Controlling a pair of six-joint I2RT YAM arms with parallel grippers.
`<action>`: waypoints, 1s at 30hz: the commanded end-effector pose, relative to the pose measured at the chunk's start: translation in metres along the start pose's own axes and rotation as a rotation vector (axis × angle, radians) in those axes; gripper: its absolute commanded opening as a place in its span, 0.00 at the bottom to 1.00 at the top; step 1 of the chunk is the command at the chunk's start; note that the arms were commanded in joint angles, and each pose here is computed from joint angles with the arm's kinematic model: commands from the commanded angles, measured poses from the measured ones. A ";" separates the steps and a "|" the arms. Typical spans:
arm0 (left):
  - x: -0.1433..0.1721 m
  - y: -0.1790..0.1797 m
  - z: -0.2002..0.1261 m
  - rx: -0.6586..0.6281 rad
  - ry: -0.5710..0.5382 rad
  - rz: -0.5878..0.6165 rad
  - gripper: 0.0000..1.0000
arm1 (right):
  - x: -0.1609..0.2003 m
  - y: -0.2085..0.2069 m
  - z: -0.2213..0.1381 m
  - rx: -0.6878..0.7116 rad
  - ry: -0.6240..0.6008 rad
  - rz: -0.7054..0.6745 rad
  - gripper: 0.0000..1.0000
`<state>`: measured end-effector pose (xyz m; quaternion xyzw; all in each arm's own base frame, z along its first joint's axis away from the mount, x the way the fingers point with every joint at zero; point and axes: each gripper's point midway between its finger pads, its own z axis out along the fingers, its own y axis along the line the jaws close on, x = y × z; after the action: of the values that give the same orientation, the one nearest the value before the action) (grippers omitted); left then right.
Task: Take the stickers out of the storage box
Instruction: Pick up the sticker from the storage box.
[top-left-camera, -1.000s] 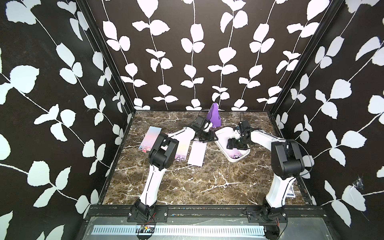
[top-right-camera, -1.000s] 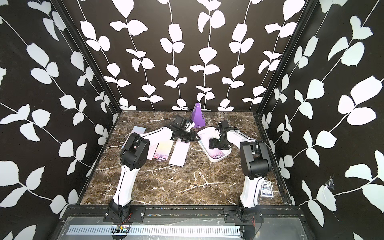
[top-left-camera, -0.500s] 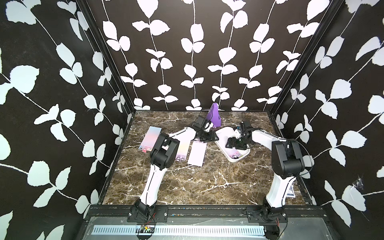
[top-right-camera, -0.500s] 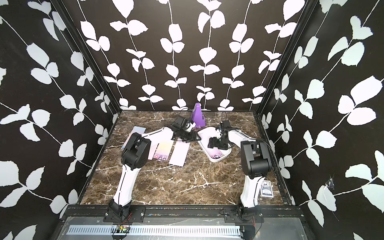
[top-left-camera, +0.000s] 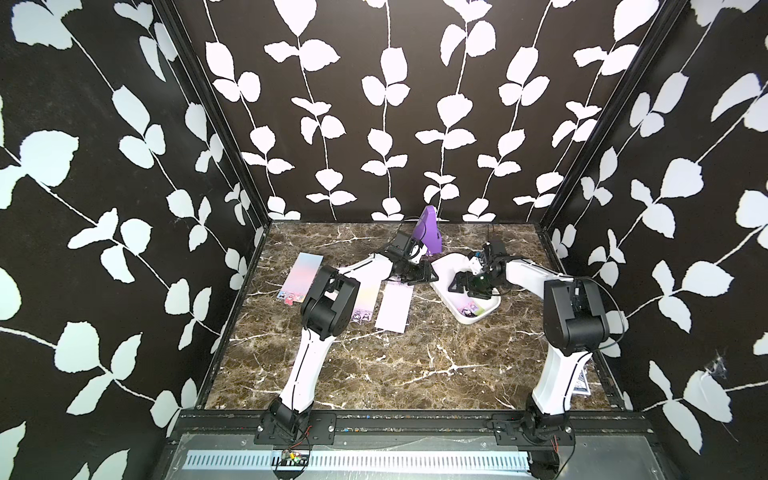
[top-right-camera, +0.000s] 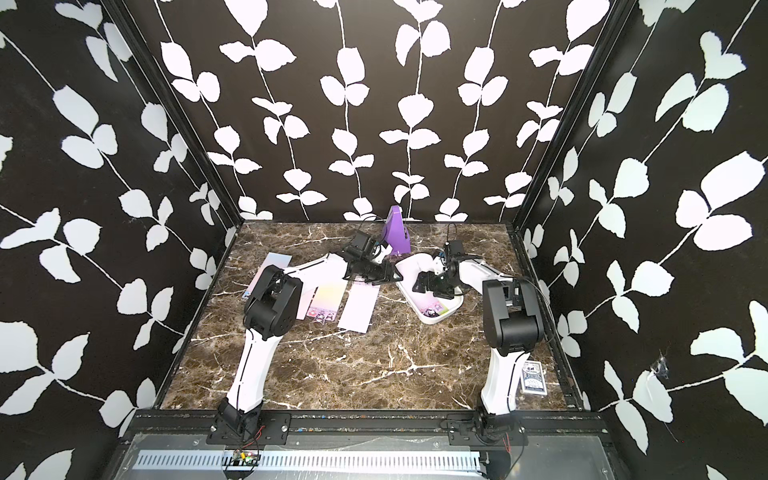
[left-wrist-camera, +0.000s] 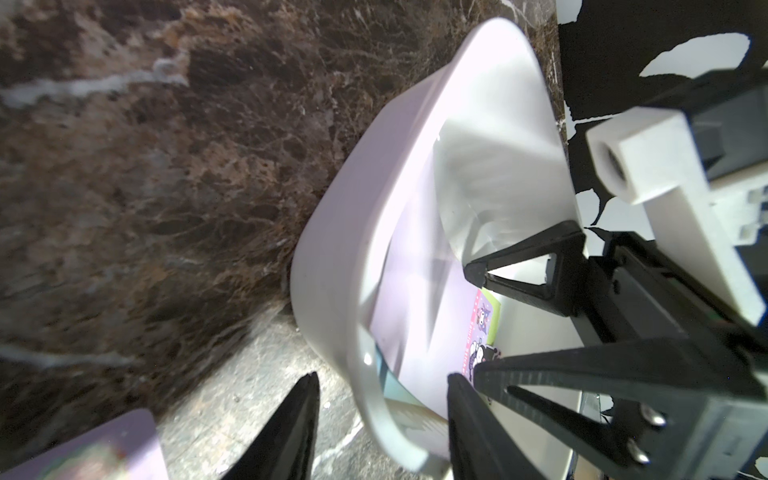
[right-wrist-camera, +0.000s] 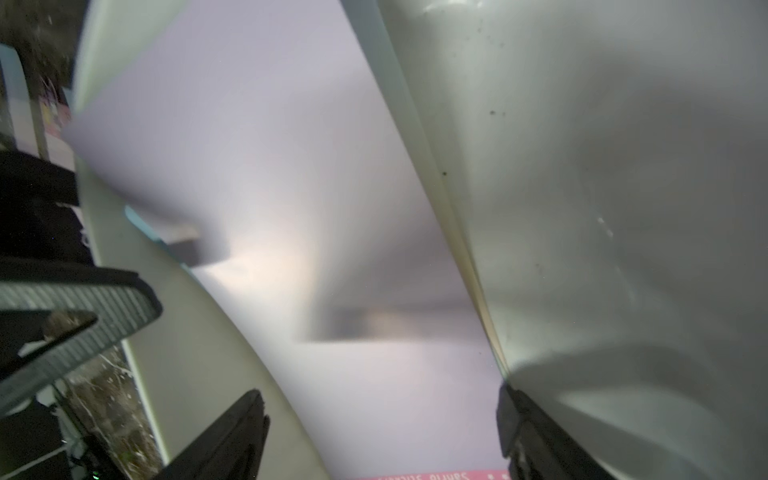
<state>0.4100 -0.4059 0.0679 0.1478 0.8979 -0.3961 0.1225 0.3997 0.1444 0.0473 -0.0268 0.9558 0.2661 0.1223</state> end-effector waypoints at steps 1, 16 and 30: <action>-0.010 -0.024 -0.019 0.016 -0.028 0.052 0.52 | 0.005 -0.007 0.011 -0.006 0.018 0.020 0.90; -0.037 -0.044 -0.060 -0.005 -0.163 0.100 0.53 | 0.007 -0.005 0.017 -0.041 0.024 0.022 0.90; -0.043 -0.031 -0.052 -0.030 -0.151 0.086 0.50 | 0.007 -0.006 0.019 -0.068 0.023 0.038 0.91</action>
<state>0.4262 -0.3943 0.1295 0.1497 0.8866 -0.3908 0.1972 0.4066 0.1539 0.0504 -0.0269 0.9412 0.3093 0.1329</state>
